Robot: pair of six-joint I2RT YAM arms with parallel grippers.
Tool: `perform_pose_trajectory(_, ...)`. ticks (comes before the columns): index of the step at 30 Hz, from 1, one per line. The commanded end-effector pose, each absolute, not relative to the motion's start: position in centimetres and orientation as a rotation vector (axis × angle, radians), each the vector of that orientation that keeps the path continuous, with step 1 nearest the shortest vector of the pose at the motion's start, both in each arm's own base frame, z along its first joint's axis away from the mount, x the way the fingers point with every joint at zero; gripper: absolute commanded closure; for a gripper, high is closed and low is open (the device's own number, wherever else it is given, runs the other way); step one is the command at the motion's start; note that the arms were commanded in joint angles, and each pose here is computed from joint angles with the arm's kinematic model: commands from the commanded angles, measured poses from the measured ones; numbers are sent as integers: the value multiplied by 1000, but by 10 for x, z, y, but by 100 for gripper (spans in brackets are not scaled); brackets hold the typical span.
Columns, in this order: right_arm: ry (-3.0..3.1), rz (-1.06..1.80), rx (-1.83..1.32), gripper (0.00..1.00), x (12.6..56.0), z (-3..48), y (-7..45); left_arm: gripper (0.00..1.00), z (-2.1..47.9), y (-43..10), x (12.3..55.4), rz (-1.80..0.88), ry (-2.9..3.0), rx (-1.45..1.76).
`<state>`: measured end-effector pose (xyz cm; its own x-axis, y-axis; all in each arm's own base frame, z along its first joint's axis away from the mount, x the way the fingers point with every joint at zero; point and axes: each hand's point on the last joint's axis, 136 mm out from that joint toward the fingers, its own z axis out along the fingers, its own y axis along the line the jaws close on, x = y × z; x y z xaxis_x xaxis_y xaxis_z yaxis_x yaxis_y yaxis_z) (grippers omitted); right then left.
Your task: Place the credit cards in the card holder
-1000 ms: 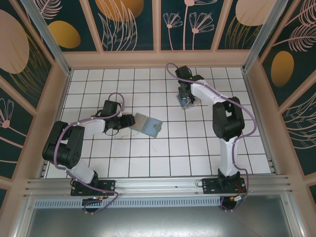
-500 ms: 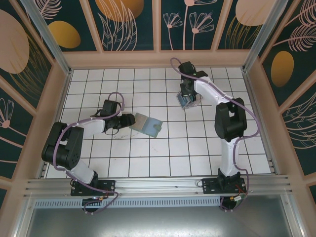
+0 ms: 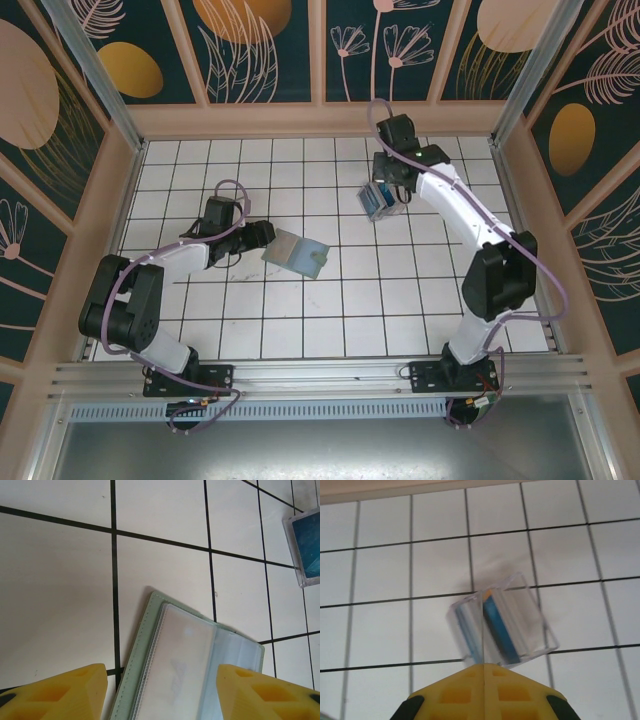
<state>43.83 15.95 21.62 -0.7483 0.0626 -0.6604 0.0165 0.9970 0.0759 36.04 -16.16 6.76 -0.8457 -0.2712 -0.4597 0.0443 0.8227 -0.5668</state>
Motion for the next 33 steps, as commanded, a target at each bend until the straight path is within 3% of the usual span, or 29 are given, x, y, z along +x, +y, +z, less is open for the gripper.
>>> perform_pose_trajectory(1,2437,293,139,100,416,204,191,39,70,-165,363,-805,2452,-161)
perform_pose_trajectory(7,2451,829,252,100,373,185,240,39,64,-166,355,-819,2485,-161)
perform_pose_trajectory(18,2324,1481,459,100,305,137,307,39,44,-176,351,-893,2528,-146)
perform_pose_trajectory(26,2370,1673,423,100,301,113,338,45,38,-181,345,-942,2545,-133)
perform_pose_trajectory(33,2427,1651,417,100,302,87,345,54,33,-177,340,-921,2557,-152)
